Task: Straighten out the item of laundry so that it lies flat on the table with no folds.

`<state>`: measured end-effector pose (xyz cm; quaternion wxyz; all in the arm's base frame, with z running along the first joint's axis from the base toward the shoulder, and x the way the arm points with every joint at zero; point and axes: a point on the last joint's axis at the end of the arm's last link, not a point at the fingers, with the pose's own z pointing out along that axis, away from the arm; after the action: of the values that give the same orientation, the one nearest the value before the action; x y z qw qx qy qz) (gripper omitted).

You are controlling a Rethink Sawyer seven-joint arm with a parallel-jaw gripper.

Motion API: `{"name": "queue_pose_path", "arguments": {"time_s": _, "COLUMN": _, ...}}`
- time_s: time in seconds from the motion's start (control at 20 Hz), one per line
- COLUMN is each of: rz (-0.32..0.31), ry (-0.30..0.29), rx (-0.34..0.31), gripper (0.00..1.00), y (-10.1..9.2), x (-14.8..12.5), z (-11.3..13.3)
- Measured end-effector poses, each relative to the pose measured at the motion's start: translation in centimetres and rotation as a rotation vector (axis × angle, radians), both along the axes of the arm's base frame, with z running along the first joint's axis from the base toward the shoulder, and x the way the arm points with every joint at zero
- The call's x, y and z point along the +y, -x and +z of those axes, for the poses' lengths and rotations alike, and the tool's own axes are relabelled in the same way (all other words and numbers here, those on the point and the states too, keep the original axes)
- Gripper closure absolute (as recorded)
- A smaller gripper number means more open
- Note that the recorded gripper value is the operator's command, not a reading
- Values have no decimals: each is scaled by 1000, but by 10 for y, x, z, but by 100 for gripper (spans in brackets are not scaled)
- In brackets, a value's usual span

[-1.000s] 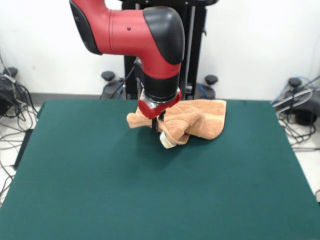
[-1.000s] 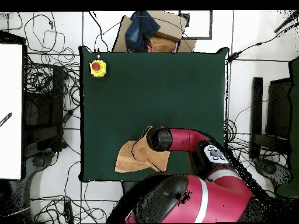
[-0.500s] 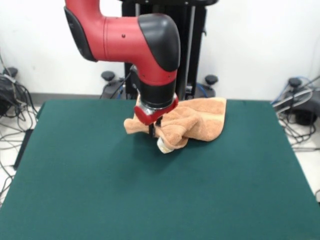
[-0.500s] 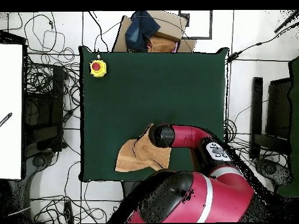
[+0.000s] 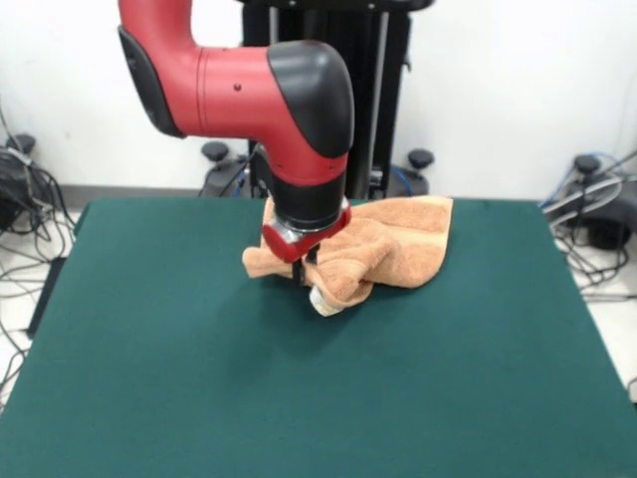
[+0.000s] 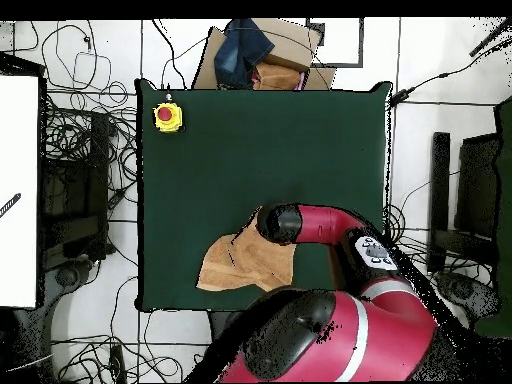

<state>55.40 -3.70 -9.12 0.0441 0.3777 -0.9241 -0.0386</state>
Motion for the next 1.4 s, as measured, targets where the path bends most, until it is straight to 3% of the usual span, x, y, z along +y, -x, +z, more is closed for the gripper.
{"name": "queue_pose_path", "arguments": {"time_s": 0.95, "rz": -8, "ry": -14, "rx": -4, "gripper": 100, "y": -26, "x": -22, "z": 3}}
{"name": "queue_pose_path", "arguments": {"time_s": 1.2, "rz": 7, "ry": -2, "rx": 8, "gripper": 100, "y": -30, "x": -22, "z": 35}}
{"name": "queue_pose_path", "arguments": {"time_s": 1.4, "rz": 22, "ry": 21, "rx": 37, "gripper": 100, "y": -29, "x": -22, "z": 81}}
